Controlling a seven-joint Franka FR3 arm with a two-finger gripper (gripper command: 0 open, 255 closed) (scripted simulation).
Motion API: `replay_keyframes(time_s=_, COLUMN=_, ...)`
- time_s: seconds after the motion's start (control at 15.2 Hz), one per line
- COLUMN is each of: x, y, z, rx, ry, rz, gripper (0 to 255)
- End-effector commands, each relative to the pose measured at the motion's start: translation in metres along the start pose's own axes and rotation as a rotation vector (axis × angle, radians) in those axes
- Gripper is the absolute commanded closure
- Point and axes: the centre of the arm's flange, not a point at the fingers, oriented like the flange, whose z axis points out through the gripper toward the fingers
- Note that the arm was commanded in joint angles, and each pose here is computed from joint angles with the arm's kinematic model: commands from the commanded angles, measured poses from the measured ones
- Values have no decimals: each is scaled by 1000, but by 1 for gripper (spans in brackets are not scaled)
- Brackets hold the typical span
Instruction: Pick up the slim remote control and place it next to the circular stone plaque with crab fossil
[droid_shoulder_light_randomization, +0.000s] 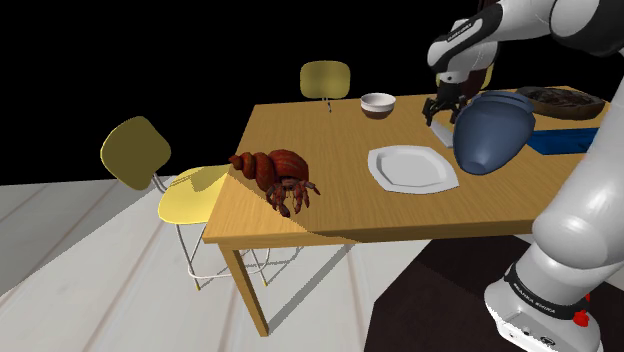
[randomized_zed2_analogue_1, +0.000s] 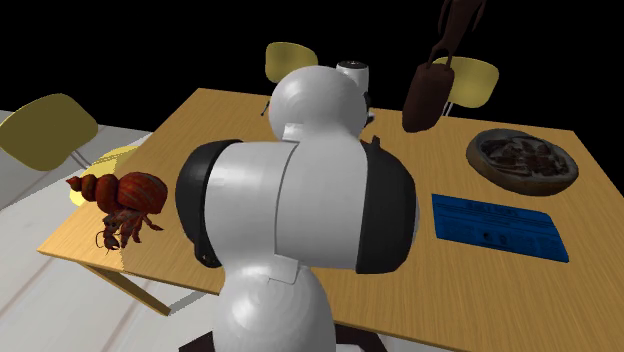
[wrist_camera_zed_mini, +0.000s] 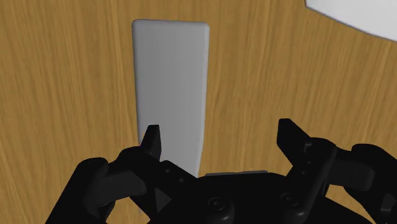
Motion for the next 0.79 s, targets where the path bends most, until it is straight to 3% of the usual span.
replay_keyframes(time_s=0.0, x=14, y=21, z=9, rx=-2, ry=4, rz=37, gripper=0)
replay_keyframes(time_s=0.13, x=28, y=40, z=17, rx=-5, ry=8, rz=72, gripper=0)
replay_keyframes(time_s=0.73, x=28, y=40, z=57, rx=-5, ry=8, rz=72, gripper=0)
